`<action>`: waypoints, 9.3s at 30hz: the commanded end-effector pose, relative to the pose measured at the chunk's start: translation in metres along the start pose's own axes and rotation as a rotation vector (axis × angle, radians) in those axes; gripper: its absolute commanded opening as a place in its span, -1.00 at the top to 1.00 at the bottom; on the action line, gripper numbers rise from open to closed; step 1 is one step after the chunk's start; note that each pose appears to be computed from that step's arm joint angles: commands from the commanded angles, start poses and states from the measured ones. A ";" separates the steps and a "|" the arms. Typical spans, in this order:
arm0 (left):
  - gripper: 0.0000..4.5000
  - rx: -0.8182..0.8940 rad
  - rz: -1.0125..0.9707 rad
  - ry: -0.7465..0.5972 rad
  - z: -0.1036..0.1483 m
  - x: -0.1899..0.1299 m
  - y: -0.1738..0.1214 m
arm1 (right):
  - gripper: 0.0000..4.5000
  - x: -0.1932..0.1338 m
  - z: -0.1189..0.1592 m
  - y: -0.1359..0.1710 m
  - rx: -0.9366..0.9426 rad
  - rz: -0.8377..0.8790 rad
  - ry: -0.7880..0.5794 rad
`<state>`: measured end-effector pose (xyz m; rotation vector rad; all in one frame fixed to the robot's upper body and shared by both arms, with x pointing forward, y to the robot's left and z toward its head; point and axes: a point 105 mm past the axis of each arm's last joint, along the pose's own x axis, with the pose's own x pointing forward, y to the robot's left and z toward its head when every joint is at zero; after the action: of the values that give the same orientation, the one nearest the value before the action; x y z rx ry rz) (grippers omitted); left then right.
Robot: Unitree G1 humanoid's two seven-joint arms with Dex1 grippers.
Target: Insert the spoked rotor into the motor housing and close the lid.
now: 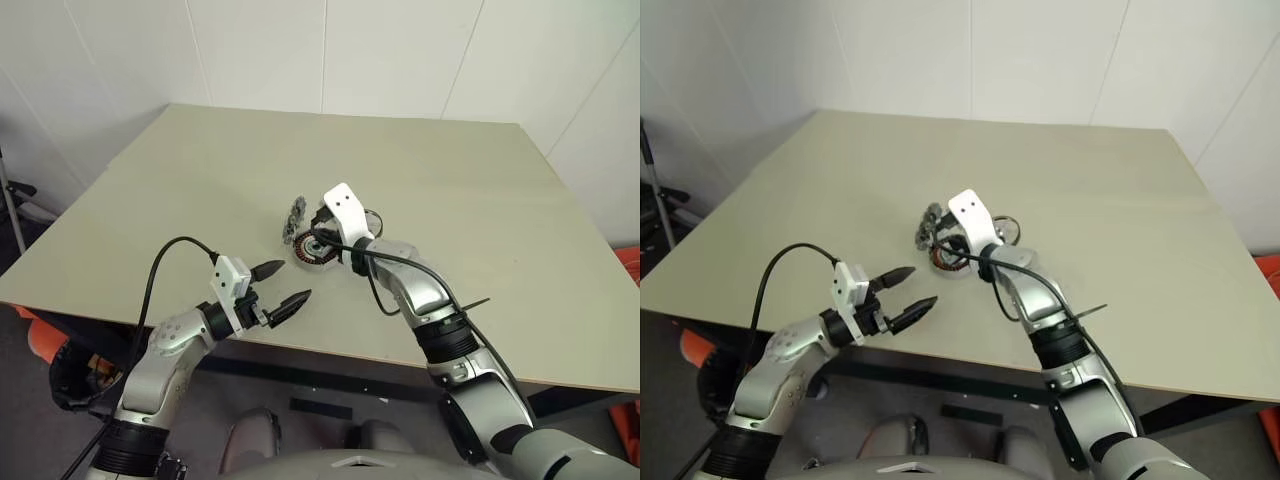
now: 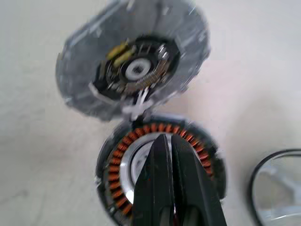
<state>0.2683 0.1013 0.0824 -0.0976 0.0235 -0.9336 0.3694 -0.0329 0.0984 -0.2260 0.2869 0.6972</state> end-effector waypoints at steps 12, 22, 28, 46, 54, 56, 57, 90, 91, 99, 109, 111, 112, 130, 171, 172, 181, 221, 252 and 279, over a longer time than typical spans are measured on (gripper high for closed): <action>-1.00 0.027 -0.010 -0.041 0.010 0.005 0.000 | 0.96 -0.005 -0.001 -0.027 0.042 -0.100 -0.034; -1.00 0.026 -0.015 -0.041 0.009 0.004 -0.003 | 0.68 -0.049 0.020 -0.084 0.089 -0.252 -0.120; -1.00 0.027 -0.022 -0.040 0.010 0.004 -0.002 | -0.22 -0.075 0.014 -0.115 0.124 -0.350 -0.115; -1.00 0.031 -0.027 -0.030 0.008 0.005 0.003 | -0.99 -0.077 -0.012 -0.116 0.756 -0.360 -0.158; -1.00 0.032 -0.024 -0.028 0.007 0.003 0.004 | -0.99 -0.071 -0.014 -0.115 0.913 -0.327 -0.161; -1.00 0.032 -0.023 -0.028 0.007 0.003 0.005 | -0.99 -0.067 -0.016 -0.112 0.947 -0.311 -0.152; -1.00 0.032 -0.022 -0.028 0.007 0.003 0.005 | -0.99 -0.066 -0.017 -0.110 0.961 -0.301 -0.146; -1.00 0.037 -0.020 -0.033 0.013 -0.001 0.002 | -0.72 -0.042 -0.029 -0.085 1.084 -0.233 -0.114; -1.00 0.038 -0.020 -0.033 0.013 -0.001 0.002 | -0.56 -0.042 -0.029 -0.086 1.096 -0.232 -0.121; -1.00 0.041 -0.019 -0.034 0.014 0.000 0.003 | 0.68 -0.043 -0.028 -0.089 1.134 -0.243 -0.154; -1.00 0.042 -0.020 -0.032 0.013 0.000 0.006 | 0.89 -0.047 -0.026 -0.092 1.159 -0.258 -0.188; -1.00 0.042 -0.020 -0.032 0.013 0.000 0.007 | 0.89 -0.050 -0.019 -0.093 1.204 -0.238 -0.233; -1.00 0.042 -0.021 -0.031 0.012 -0.001 0.007 | 0.89 -0.052 -0.017 -0.094 1.227 -0.228 -0.253; -1.00 0.037 -0.032 -0.027 0.008 -0.003 0.005 | 0.89 -0.091 -0.011 -0.021 1.333 0.157 -0.257; -1.00 0.043 -0.016 -0.029 0.012 -0.004 0.006 | 0.89 -0.044 -0.024 0.000 1.431 0.155 -0.167; -1.00 0.043 -0.015 -0.029 0.012 -0.004 0.006 | 0.89 -0.044 -0.024 0.001 1.431 0.156 -0.165; -1.00 0.042 -0.013 -0.026 0.011 -0.007 0.007 | 0.29 -0.042 -0.030 0.001 1.435 0.136 -0.150; -1.00 0.035 -0.027 -0.028 0.012 0.000 0.006 | 0.99 -0.022 -0.008 0.008 0.341 -0.002 -0.108; -1.00 0.032 -0.014 -0.037 0.013 -0.001 0.003 | 0.99 -0.024 0.008 0.005 0.068 0.129 -0.050; -1.00 0.024 -0.009 -0.052 0.013 0.002 0.000 | -0.35 -0.038 -0.008 0.031 -0.464 0.429 0.157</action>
<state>0.2710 0.1051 0.0800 -0.1145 0.0301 -0.9240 0.3132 -0.0367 0.0868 -0.6378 0.3851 1.1847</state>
